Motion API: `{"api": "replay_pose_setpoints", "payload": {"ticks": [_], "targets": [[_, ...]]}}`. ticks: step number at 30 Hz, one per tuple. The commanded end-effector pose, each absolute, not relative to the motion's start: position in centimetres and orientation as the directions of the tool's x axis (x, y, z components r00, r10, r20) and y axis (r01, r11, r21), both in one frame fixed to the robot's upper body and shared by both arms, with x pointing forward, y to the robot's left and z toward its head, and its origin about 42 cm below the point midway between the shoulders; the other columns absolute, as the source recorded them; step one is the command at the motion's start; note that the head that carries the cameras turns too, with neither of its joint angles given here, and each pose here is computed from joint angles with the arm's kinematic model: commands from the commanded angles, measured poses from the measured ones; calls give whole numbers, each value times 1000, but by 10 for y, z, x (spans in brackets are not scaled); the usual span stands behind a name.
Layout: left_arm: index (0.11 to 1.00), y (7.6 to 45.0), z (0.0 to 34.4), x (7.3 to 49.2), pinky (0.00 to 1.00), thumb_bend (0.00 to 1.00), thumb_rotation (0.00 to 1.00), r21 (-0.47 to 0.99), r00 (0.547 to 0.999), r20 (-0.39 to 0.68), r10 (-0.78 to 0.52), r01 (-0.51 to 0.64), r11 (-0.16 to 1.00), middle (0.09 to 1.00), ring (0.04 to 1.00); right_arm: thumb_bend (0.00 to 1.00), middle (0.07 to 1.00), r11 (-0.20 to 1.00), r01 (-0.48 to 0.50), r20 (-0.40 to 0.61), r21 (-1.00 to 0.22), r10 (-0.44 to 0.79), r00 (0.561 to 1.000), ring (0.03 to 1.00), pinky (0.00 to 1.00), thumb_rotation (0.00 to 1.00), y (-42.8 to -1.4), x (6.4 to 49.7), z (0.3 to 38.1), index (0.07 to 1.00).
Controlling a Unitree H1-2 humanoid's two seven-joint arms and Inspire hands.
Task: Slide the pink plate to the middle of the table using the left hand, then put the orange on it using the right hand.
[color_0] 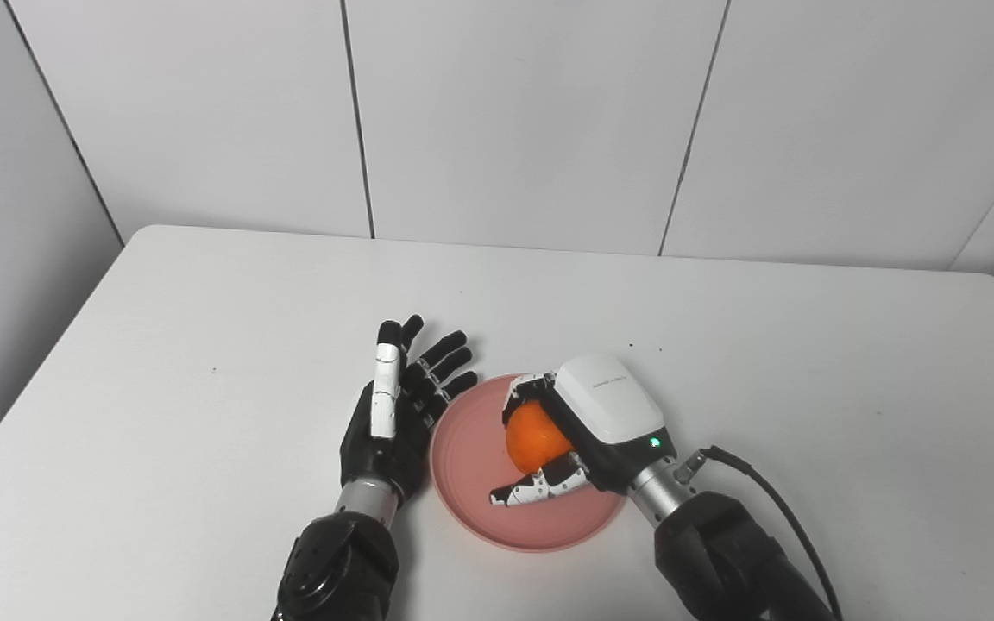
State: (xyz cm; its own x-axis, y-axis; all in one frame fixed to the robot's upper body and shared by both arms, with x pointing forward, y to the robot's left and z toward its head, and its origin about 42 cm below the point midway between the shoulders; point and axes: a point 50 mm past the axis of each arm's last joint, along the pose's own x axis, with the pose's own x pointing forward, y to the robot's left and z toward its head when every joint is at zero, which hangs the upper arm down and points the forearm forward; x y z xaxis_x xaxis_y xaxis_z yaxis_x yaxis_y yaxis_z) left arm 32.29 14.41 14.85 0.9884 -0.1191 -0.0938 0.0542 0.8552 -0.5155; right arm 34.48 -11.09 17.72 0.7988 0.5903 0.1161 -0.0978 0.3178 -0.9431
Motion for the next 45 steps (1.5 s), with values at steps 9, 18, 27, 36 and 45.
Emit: {"api": "replay_pose_setpoints", "payload": {"ticks": [9, 18, 27, 36, 45], "targets": [[935, 136, 141, 320, 765, 824, 800, -513, 983, -145, -115, 25, 858, 756, 814, 663, 330, 320, -74, 155, -944, 632, 760, 237, 172, 359, -111, 349, 188, 338], [929, 136, 140, 320, 712, 823, 790, -521, 982, -148, -114, 21, 853, 763, 817, 723, 562, 320, -43, 189, -947, 658, 729, 498, 418, 872, -121, 350, 194, 609], [935, 137, 139, 320, 706, 812, 806, -521, 981, -150, -124, 28, 853, 785, 829, 768, 684, 347, -26, 223, -937, 656, 721, 631, 543, 1000, -127, 351, 206, 658], [921, 138, 139, 321, 760, 827, 793, -521, 982, -146, -119, 26, 853, 801, 821, 816, 676, 424, -7, 290, -906, 632, 719, 616, 514, 1000, -127, 351, 223, 653], [926, 140, 142, 322, 807, 827, 804, -512, 986, -128, -109, 28, 859, 817, 857, 838, 659, 613, 75, 424, -786, 448, 787, 584, 472, 1000, -142, 358, 235, 656]]}}
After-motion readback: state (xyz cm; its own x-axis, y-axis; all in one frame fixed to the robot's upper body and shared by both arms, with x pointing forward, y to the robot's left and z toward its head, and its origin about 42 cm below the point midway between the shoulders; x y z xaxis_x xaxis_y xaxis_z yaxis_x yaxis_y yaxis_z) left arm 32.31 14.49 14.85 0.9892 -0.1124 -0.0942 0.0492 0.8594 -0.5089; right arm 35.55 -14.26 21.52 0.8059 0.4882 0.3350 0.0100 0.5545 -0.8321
